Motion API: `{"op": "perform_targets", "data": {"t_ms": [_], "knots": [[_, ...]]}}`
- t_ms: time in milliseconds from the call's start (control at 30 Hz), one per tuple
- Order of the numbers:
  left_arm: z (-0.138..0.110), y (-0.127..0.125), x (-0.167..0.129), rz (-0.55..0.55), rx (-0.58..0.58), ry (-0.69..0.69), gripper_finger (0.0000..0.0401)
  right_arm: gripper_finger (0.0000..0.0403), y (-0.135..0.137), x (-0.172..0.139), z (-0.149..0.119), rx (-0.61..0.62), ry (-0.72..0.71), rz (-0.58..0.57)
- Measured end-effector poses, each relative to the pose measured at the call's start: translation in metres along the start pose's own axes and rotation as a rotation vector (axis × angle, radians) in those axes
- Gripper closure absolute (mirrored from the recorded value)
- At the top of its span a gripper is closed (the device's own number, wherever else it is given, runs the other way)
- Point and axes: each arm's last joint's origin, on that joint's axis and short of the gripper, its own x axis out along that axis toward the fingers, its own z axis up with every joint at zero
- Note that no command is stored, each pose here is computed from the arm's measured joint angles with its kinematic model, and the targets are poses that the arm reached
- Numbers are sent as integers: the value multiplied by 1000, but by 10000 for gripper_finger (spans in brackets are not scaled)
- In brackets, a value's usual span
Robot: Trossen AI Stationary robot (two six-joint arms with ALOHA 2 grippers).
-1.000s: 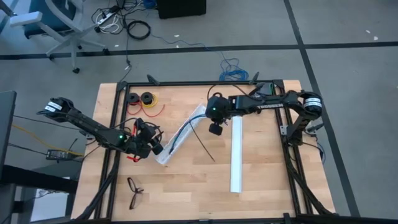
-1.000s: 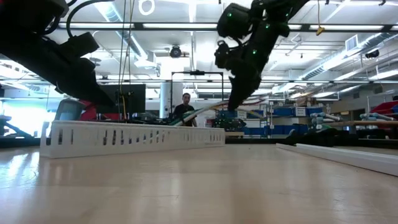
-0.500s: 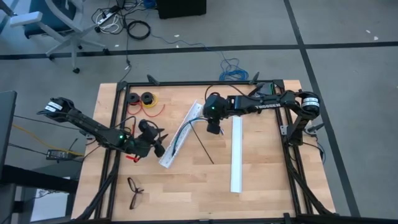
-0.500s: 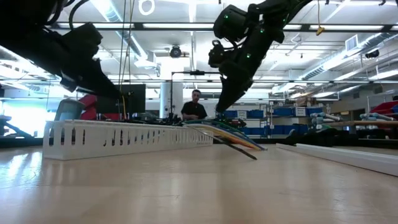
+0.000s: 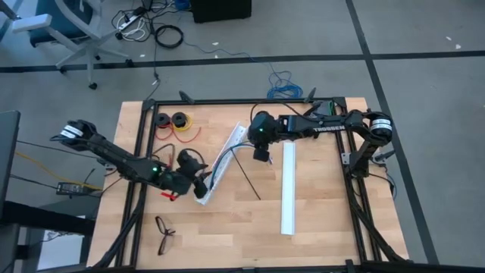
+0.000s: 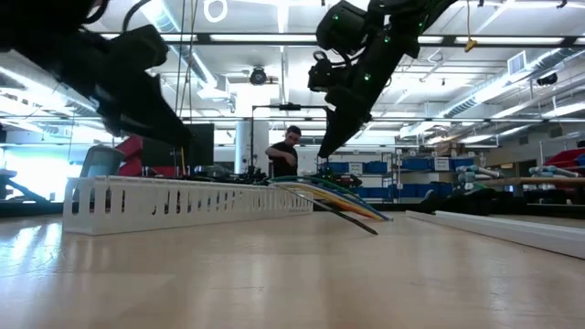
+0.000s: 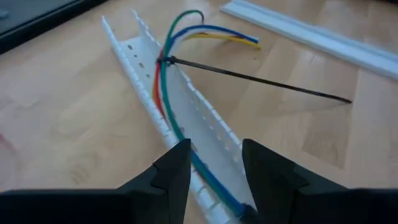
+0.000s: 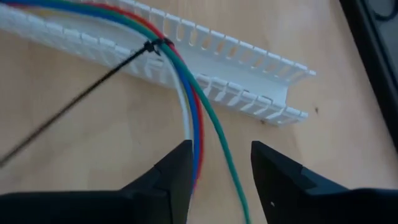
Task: Ziptie cables
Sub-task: Put the zip-tied cables into the white cable duct
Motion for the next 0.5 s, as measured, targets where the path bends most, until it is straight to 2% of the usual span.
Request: {"op": "perform_targets", "data": {"t_ms": [200, 300, 500], "knots": [[13, -31, 21, 70, 33, 82, 280, 277, -11, 1, -1, -259, 3, -17], [15, -39, 33, 108, 8, 140, 295, 291, -22, 3, -3, -378, 6, -30], [13, -38, 45, 149, -96, 229, 314, 312, -45, 5, -1, -481, -67, -13]]}}
